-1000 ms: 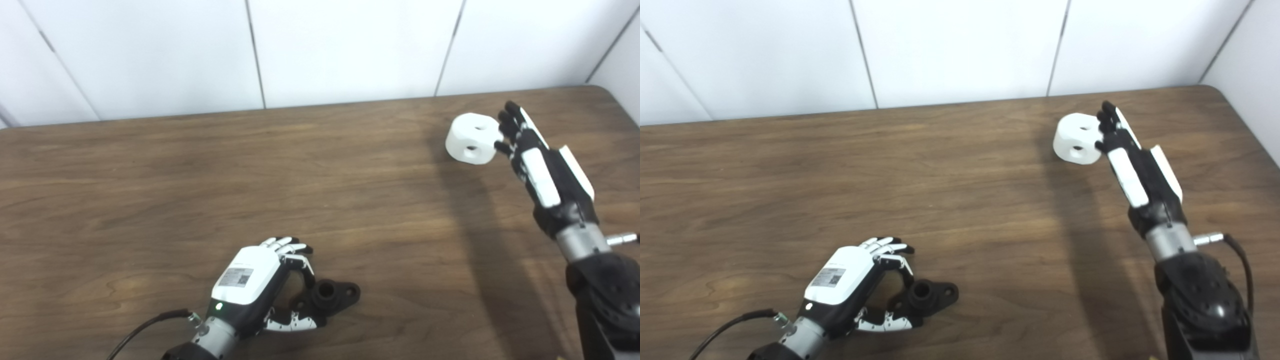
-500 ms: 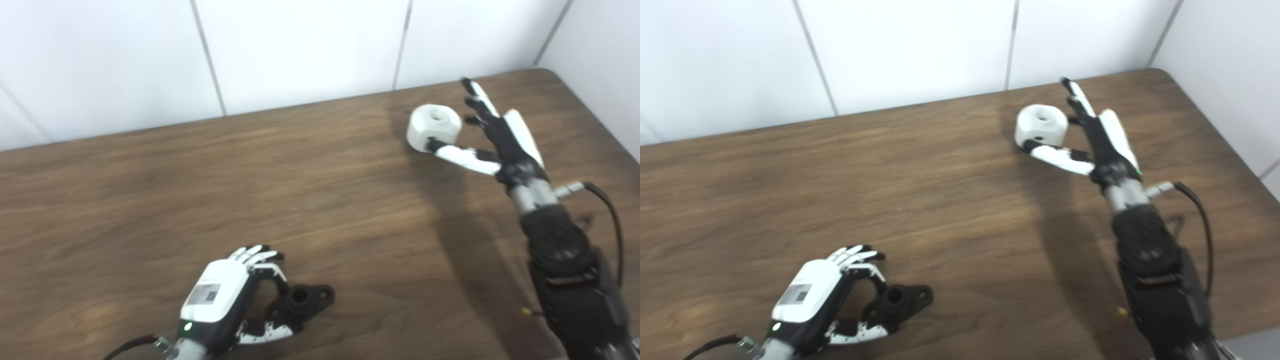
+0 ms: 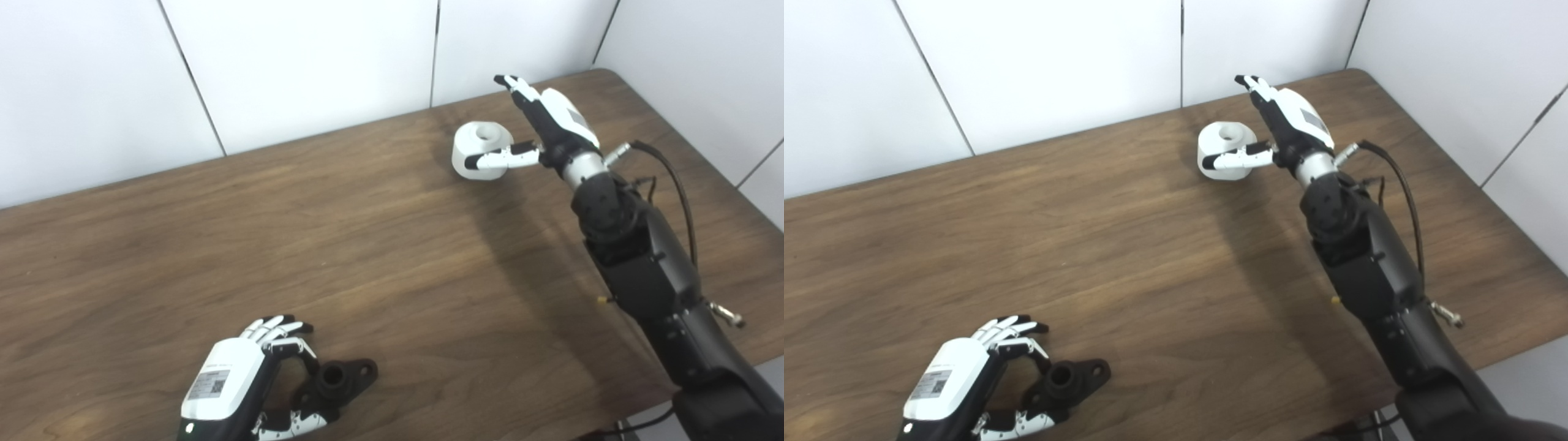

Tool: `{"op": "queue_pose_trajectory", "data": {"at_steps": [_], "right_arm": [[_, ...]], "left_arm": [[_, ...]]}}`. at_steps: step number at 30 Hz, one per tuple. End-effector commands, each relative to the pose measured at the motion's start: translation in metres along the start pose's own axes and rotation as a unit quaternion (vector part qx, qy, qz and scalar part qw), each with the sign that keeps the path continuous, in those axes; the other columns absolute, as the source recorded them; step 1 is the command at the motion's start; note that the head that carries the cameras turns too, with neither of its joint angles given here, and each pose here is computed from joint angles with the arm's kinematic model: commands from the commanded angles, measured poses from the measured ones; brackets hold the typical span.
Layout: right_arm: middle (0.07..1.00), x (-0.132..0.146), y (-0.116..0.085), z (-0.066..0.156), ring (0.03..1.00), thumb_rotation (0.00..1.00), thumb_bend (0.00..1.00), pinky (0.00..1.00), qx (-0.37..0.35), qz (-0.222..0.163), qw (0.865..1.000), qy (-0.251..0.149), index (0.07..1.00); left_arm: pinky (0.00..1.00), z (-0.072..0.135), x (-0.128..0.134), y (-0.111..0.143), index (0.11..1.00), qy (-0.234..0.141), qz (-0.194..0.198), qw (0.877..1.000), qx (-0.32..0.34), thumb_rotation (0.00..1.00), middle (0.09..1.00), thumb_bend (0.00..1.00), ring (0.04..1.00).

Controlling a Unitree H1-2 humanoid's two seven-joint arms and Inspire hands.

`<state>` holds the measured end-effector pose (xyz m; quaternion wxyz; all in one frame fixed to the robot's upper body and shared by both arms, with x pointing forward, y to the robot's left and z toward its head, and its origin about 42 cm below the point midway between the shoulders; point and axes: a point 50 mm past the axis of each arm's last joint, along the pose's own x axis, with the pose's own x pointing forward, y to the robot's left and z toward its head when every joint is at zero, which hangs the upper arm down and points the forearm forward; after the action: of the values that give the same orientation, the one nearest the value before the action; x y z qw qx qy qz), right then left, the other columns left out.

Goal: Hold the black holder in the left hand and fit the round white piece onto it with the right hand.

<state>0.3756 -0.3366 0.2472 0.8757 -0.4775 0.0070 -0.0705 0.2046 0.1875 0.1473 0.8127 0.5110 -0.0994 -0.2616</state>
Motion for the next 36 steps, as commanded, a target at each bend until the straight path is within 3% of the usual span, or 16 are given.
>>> {"op": "queue_pose_trajectory", "data": {"at_steps": [1, 17, 27, 36], "right_arm": [[1.0, 0.015, -0.028, 0.01, 1.0, 0.42, 0.78, 0.95, -0.032, -0.033, 0.999, -0.015, 0.941], [1.0, 0.051, -0.039, 0.003, 1.0, 0.35, 0.87, 0.92, -0.081, -0.011, 0.996, 0.019, 0.859], [0.992, 0.051, -0.044, -0.001, 1.0, 0.28, 0.96, 0.94, -0.101, 0.006, 0.995, 0.024, 0.763], [0.981, 0.05, -0.038, -0.004, 1.0, 0.26, 0.95, 0.93, -0.099, 0.007, 0.995, 0.025, 0.739]], "left_arm": [[0.89, -0.013, -0.013, -0.014, 0.489, 0.035, -0.048, 0.998, -0.003, 0.05, 0.819, 0.51, 0.893], [0.87, -0.011, -0.016, -0.011, 0.489, 0.033, -0.044, 0.998, 0.001, 0.05, 0.814, 0.51, 0.885], [0.88, -0.011, -0.015, -0.009, 0.49, 0.036, -0.043, 0.998, 0.001, 0.05, 0.816, 0.51, 0.888], [0.88, -0.011, -0.014, -0.009, 0.489, 0.037, -0.041, 0.998, -0.002, 0.05, 0.817, 0.51, 0.889]]}}
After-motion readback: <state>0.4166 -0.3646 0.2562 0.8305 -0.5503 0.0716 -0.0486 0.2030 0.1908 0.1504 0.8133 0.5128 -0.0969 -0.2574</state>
